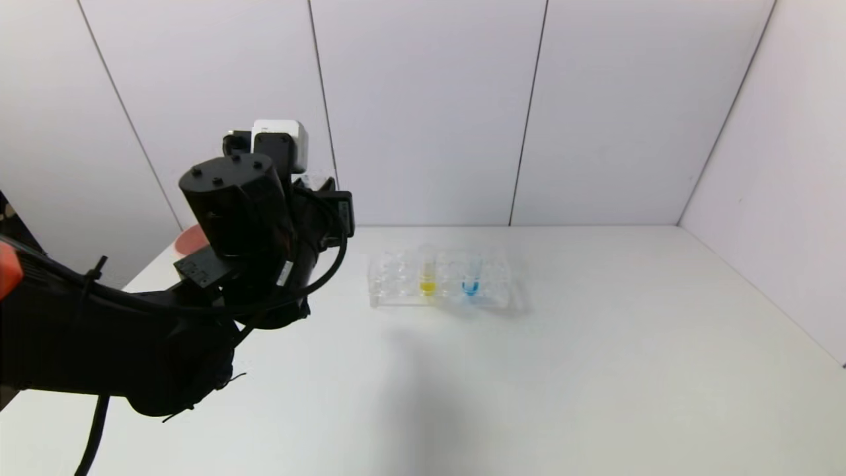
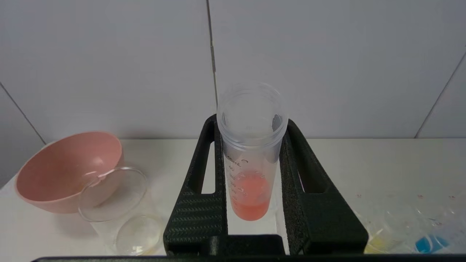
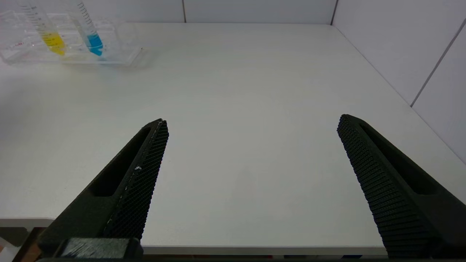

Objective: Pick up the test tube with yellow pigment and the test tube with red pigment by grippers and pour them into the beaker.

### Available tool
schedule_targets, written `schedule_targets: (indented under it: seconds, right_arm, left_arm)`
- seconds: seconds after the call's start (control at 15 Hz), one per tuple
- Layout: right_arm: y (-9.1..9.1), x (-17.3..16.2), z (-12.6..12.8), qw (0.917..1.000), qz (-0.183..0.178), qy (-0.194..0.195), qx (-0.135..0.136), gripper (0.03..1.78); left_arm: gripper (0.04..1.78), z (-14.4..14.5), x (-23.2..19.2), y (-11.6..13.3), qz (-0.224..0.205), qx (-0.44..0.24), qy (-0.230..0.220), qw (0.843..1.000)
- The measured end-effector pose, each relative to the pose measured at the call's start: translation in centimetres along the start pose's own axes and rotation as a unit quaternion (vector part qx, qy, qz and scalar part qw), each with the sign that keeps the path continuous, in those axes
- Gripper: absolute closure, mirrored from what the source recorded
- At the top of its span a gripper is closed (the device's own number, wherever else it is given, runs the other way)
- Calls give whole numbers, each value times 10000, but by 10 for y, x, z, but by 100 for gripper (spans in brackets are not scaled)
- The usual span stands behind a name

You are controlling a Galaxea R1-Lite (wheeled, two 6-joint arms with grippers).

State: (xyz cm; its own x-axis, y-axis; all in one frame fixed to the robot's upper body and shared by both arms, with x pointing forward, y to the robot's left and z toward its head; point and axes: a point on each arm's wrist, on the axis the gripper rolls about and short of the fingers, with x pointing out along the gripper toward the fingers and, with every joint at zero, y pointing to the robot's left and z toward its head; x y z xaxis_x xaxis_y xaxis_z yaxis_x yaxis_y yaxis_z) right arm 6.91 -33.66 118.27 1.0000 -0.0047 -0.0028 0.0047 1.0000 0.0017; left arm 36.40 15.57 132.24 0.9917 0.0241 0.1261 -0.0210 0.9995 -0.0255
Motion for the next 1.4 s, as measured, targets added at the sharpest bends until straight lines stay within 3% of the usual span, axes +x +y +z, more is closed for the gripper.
schedule_targets:
  seconds: [0.33, 1.4]
  right_arm:
    - [0, 0, 0, 10000, 0, 2, 0, 11]
    - [0, 0, 0, 10000, 2, 2, -2, 11]
  left_arm:
    - [138, 12, 14, 35, 124, 142, 85, 9998]
    - [138, 18, 52, 137, 137, 57, 1125, 9935]
